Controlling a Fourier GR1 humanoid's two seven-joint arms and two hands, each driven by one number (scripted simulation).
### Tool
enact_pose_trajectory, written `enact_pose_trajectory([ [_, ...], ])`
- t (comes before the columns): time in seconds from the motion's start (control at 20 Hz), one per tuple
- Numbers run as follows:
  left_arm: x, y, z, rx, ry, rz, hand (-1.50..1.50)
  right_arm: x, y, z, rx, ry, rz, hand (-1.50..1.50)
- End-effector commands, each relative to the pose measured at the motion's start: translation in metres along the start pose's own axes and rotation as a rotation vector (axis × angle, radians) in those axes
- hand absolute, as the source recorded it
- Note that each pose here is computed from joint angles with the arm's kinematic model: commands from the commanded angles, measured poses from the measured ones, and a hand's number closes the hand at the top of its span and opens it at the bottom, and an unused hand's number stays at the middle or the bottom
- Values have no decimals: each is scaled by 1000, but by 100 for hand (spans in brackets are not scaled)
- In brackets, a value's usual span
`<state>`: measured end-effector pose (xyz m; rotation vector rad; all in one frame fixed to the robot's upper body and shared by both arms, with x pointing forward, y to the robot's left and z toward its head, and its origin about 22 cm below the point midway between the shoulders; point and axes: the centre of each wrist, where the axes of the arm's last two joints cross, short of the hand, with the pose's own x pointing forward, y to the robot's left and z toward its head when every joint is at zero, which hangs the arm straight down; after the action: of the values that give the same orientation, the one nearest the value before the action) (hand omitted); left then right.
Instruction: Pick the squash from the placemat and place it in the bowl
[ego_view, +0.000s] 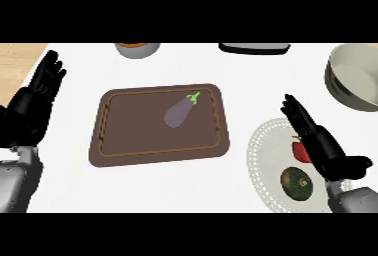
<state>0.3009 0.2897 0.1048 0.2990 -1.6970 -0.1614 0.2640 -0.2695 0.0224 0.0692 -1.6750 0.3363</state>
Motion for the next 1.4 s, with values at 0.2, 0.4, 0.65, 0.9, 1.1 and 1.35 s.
enact_pose_trajectory([
  [0.2,-35,-51,35,-36,54,121,0,-10,11,53,352,84,127,150],
  [0.4,-40,-64,38,-55,133,173,0,-23,1,60,-133,-86,370,-150],
  [0.65,-50,-74,47,-69,115,169,0,-35,23,104,-184,-335,84,-150],
  [0.9,-45,-91,58,-101,125,179,0,0,-4,149,-210,-395,202,-150],
  [1.1,-63,-92,51,-100,113,167,0,24,-21,145,-281,-255,362,-150],
  [1.35,-32,-95,42,-112,105,172,0,71,-19,141,-207,-130,382,-150],
])
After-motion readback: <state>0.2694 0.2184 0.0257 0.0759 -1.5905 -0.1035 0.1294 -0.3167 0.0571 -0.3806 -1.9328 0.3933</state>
